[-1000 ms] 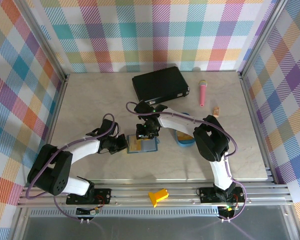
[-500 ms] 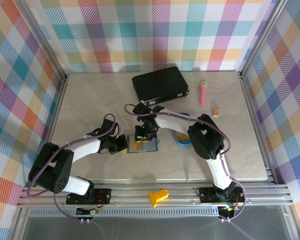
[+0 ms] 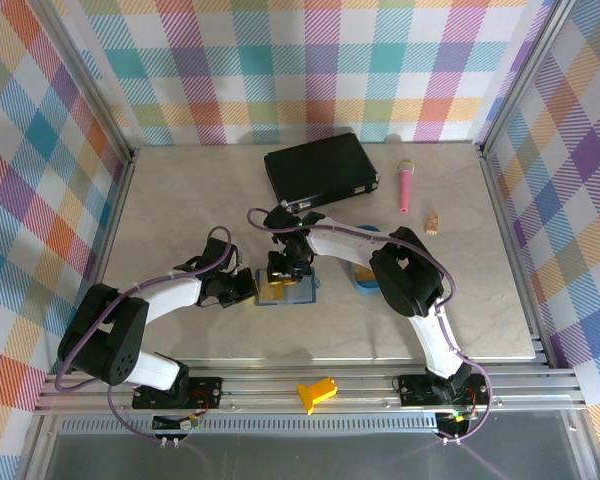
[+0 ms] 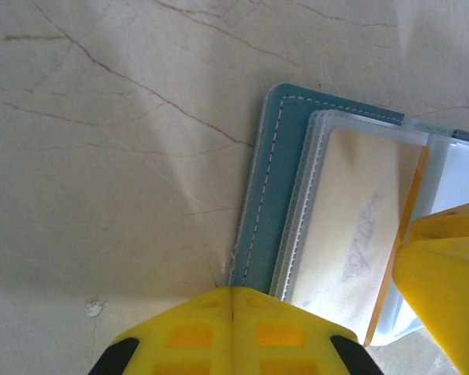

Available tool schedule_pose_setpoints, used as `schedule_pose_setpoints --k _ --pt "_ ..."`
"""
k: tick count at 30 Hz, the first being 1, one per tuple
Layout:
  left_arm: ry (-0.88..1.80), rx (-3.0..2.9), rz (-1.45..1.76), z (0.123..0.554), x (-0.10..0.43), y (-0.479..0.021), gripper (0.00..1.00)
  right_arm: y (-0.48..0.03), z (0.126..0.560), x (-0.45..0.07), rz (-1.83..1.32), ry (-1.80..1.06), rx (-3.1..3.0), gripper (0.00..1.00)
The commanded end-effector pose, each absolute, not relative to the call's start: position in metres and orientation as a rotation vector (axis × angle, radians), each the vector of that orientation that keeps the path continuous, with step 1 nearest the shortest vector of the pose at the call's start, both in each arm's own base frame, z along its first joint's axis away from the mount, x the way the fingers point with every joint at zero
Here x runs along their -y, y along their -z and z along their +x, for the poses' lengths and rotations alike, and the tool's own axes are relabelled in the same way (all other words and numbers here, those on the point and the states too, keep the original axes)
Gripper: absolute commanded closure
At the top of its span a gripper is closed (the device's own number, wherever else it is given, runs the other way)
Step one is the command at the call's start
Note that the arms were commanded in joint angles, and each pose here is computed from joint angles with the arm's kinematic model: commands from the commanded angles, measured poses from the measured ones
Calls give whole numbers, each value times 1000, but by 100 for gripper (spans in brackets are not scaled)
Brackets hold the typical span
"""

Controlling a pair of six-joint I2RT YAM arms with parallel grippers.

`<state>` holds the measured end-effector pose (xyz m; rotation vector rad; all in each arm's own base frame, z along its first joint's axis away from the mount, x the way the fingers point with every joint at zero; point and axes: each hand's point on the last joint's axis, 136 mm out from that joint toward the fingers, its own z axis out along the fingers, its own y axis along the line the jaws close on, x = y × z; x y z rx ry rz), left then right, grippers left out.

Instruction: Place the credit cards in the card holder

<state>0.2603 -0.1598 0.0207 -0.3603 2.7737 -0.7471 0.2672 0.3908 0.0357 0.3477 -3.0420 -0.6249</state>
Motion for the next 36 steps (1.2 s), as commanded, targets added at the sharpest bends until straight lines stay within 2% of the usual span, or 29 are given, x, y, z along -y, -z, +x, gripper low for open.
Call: schedule_pose_setpoints --k 1,31,36 --pt "754 -2777 -347 261 160 -19 100 -36 270 -392 311 620 3039 69" --pt "785 -2770 -338 261 163 -18 100 -49 263 -417 320 803 2981 76" --pt "770 -2775 -347 260 161 -17 100 -53 266 -408 308 745 3024 73"
